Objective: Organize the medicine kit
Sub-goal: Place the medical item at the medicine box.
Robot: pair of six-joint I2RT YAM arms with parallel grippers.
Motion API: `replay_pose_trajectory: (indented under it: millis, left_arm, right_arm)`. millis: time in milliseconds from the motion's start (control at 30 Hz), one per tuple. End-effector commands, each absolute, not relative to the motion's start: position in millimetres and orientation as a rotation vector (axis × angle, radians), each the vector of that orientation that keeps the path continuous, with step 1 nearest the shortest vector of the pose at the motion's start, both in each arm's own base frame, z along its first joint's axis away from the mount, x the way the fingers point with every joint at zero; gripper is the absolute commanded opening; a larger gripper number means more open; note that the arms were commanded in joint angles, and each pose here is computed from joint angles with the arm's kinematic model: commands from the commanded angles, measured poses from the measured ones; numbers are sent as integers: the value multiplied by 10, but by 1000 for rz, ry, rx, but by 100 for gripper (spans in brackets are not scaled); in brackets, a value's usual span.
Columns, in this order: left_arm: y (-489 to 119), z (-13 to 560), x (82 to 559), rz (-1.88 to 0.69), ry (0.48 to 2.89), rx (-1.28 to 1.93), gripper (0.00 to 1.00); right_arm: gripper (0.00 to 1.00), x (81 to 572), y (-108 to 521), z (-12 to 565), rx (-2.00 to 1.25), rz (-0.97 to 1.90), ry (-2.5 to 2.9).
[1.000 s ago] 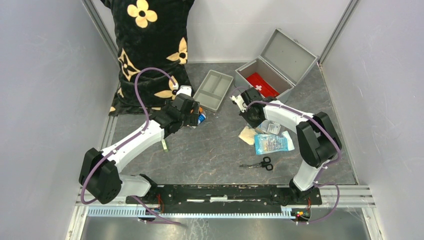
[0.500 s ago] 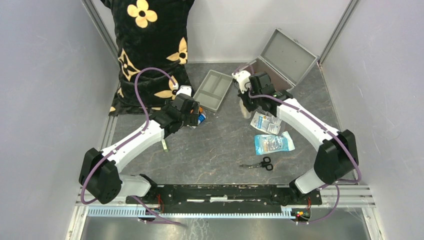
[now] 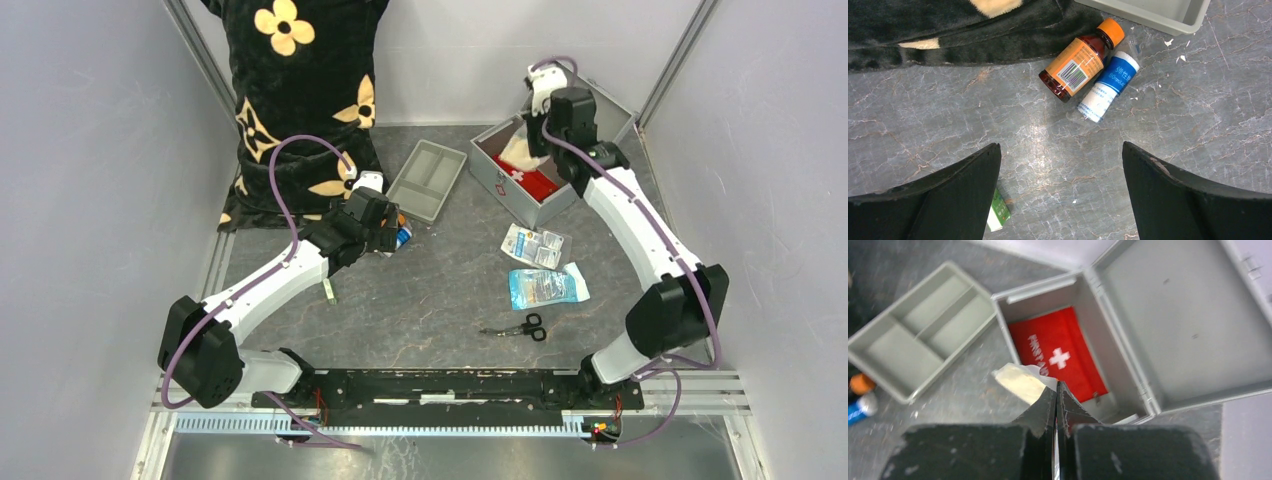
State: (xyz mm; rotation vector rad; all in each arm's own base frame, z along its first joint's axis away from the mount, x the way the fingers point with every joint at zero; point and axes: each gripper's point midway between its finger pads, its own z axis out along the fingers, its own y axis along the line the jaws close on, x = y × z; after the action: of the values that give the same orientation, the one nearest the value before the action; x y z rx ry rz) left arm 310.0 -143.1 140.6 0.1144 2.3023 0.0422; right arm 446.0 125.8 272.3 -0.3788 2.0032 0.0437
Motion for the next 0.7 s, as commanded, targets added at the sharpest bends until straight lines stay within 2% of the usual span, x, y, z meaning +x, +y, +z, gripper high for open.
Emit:
replay_pose_trajectory:
  millis: [0, 400, 433, 533, 567, 667]
  left_arm:
    - [-1439, 1665, 3196, 23, 2224, 102, 96]
    - [-1427, 1652, 3184, 29, 2228, 103, 97]
    - [-1429, 1652, 3184, 28, 2228, 103, 97]
    - [-1434, 1644, 3178, 24, 2231, 104, 97]
    - [-1436, 1645, 3179, 23, 2231, 104, 97]
    - [-1439, 1638, 3177, 22, 2233, 106, 97]
  right_arm:
    - [0, 4826, 1056, 3120, -236, -68, 1915]
    - [0, 5492, 1112, 2696, -219, -70, 1983]
    - [5, 5519, 1055, 2588, -205, -80, 2004]
    - [31, 5528, 824, 2328, -160, -137, 2087]
    - [36, 5494, 726, 2290, -138, -184, 2108]
    - [41, 5342, 607, 2406, -114, -229, 2078]
